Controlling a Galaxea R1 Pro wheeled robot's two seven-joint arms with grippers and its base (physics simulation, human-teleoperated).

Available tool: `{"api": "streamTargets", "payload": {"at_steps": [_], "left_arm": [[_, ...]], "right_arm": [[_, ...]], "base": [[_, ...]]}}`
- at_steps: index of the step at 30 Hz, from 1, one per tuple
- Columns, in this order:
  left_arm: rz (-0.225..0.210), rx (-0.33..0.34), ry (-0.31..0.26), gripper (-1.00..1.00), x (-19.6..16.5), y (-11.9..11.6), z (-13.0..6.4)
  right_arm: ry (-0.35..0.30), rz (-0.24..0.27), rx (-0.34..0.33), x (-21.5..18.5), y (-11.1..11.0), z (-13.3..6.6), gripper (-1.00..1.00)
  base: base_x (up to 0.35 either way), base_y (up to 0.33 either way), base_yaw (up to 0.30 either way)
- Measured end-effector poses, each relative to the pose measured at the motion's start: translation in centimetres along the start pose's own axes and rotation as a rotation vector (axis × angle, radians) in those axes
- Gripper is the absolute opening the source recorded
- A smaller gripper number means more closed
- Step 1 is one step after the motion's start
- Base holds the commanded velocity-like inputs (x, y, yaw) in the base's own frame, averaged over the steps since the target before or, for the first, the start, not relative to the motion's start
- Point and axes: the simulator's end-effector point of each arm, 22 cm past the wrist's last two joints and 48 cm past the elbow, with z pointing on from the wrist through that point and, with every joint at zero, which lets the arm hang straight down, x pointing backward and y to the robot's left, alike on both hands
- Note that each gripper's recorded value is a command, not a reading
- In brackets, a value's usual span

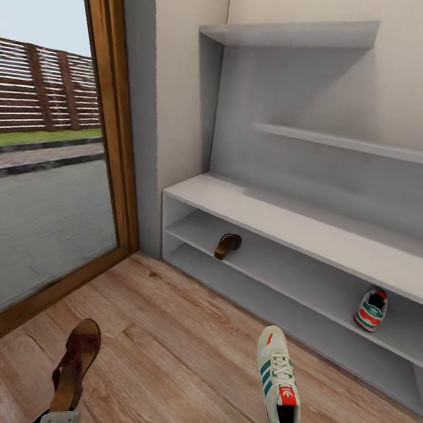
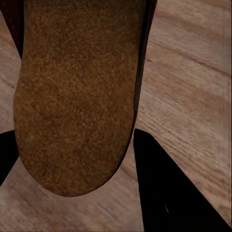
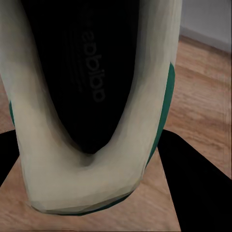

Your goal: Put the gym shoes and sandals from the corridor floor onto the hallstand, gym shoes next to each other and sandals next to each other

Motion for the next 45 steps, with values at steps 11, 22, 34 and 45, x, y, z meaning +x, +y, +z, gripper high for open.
{"api": "streamTargets", "payload": {"at_steps": [11, 22, 34, 45], "left_arm": [[-0.001, -0.001, -0.002, -1.0, -0.05, 0.04, 0.01], [-0.001, -0.001, -0.002, -1.0, -0.05, 0.04, 0.01], [-0.001, -0.002, -0.002, -1.0, -0.05, 0.05, 0.01], [-0.002, -0.002, -0.002, -1.0, -0.05, 0.05, 0.01]], "right_arm": [[0.0, 0.0, 0.0, 0.02, 0.0, 0.0, -1.0], [0.0, 0.0, 0.0, 0.0, 0.0, 0.0, -1.0], [0.0, 0.0, 0.0, 0.0, 0.0, 0.0, -1.0], [0.0, 0.0, 0.0, 0.0, 0.0, 0.0, -1.0]], "base": [[-0.037, 0.065, -0.279], [-0.038, 0.079, -0.279], [-0.001, 0.001, -0.279], [0.0, 0.01, -0.279]]}}
